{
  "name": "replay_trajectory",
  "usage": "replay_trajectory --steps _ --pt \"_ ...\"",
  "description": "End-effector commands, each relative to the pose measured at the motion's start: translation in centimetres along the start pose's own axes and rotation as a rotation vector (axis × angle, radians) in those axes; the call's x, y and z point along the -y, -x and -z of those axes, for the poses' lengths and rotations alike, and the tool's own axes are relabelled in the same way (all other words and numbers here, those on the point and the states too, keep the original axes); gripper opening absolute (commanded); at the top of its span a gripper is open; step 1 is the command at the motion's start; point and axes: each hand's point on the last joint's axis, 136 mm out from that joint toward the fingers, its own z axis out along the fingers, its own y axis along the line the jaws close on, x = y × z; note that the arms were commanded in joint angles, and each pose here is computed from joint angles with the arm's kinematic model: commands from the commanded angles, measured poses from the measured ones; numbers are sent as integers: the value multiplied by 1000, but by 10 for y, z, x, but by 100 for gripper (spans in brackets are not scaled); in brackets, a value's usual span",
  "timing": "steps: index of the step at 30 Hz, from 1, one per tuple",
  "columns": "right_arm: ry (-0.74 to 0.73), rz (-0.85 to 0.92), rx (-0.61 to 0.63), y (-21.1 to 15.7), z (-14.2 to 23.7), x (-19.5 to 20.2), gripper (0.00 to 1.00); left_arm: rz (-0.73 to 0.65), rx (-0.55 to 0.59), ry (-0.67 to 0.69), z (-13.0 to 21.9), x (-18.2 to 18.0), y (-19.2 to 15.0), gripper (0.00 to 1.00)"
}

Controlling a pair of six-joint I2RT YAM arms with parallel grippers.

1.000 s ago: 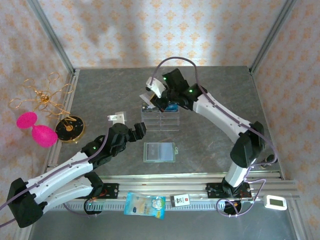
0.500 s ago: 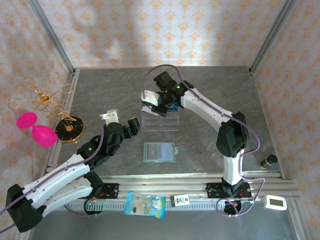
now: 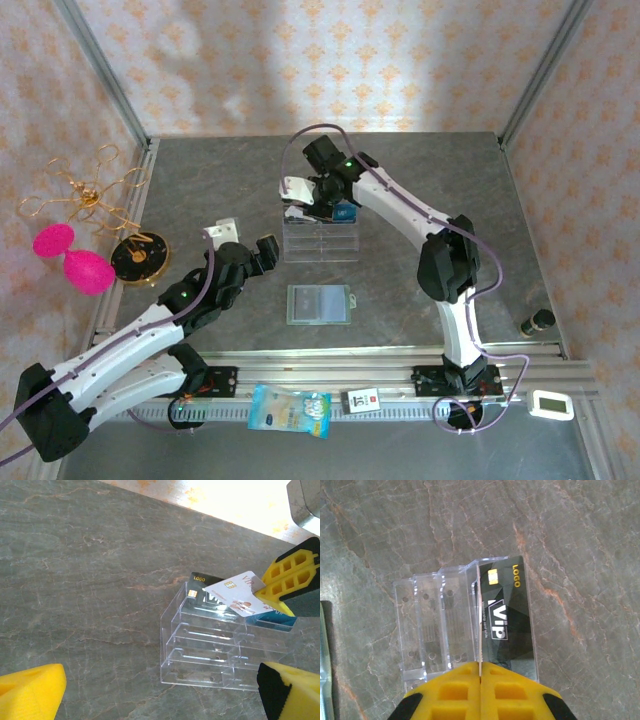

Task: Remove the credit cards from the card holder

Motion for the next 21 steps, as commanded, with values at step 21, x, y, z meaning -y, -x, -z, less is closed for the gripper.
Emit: replay_trajectory --steps 21 --pt "75 50 -76 -17 -25 -19 0 -25 11 21 -5 -5 3 99"
